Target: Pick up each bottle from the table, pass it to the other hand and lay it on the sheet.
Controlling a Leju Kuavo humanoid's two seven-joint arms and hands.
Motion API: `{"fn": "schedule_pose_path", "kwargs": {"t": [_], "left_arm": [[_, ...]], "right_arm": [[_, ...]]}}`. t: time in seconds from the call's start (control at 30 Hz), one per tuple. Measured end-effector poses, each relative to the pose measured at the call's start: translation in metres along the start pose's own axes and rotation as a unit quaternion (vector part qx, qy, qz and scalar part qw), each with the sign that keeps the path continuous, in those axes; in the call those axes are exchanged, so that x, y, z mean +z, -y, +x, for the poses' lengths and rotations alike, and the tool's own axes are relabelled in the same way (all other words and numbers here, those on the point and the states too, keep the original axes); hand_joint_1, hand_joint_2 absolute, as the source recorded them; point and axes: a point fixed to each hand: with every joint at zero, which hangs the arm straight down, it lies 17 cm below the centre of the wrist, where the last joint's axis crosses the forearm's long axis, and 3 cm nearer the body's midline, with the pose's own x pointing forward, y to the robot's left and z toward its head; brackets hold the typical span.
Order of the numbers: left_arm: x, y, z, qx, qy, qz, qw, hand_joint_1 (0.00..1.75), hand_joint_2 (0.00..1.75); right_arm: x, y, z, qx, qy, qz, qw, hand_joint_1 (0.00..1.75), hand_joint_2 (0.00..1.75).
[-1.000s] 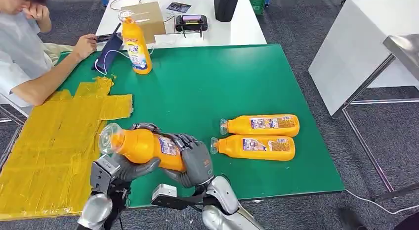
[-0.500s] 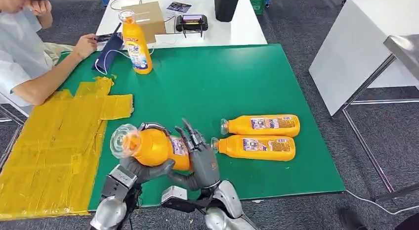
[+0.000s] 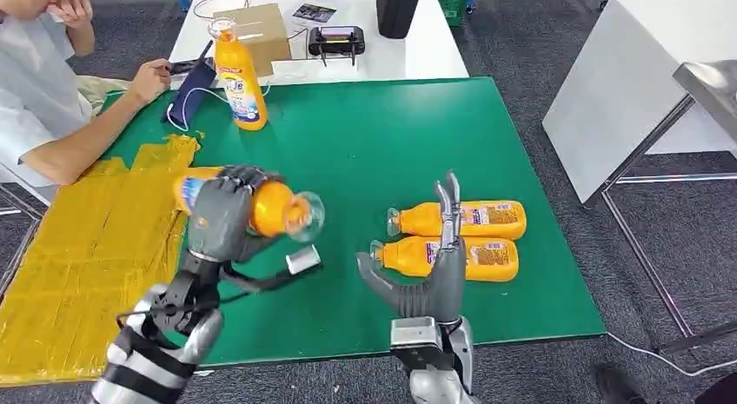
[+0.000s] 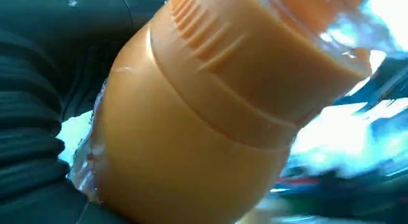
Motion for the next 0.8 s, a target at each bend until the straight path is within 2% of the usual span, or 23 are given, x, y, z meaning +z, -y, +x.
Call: {"fn": "schedule_pose_path", "kwargs": {"t": [0.03, 0.1, 0.2, 0.33, 0.47, 0.6, 0.8], "left_arm": [[-0.004, 0.029, -0.009, -0.039, 0.007, -0.045, 0.998, 1.75, 1.75], [-0.012, 0.067, -0.021, -0.099, 0.038, -0.094, 0.99, 1.75, 1.75], [-0.007, 0.123, -0.051, -0.17, 0.068, -0.169, 0.968, 1.75, 1.75], [0.016, 0.177, -0.112, -0.222, 0.046, -0.257, 0.94, 1.75, 1.75], [0.051, 0.207, -0.161, -0.243, 0.006, -0.321, 0.915, 1.75, 1.75], [0.078, 0.221, -0.194, -0.241, -0.041, -0.361, 0.9, 1.75, 1.75], [0.102, 0.23, -0.215, -0.226, -0.087, -0.387, 0.89, 1.75, 1.75]], "right_arm": [[-0.004, 0.006, 0.01, -0.003, 0.011, -0.009, 1.0, 0.0, 1.75], [-0.012, 0.018, 0.029, -0.007, 0.034, -0.025, 0.999, 0.0, 1.75], [-0.018, 0.03, 0.046, -0.008, 0.058, -0.04, 0.997, 0.0, 1.75], [-0.019, 0.037, 0.053, -0.008, 0.067, -0.045, 0.997, 0.0, 1.75], [-0.019, 0.037, 0.052, -0.005, 0.067, -0.043, 0.997, 0.0, 1.75], [-0.018, 0.035, 0.05, 0.003, 0.063, -0.036, 0.997, 0.0, 1.75], [-0.018, 0.032, 0.046, 0.01, 0.058, -0.028, 0.998, 0.0, 1.75]]}}
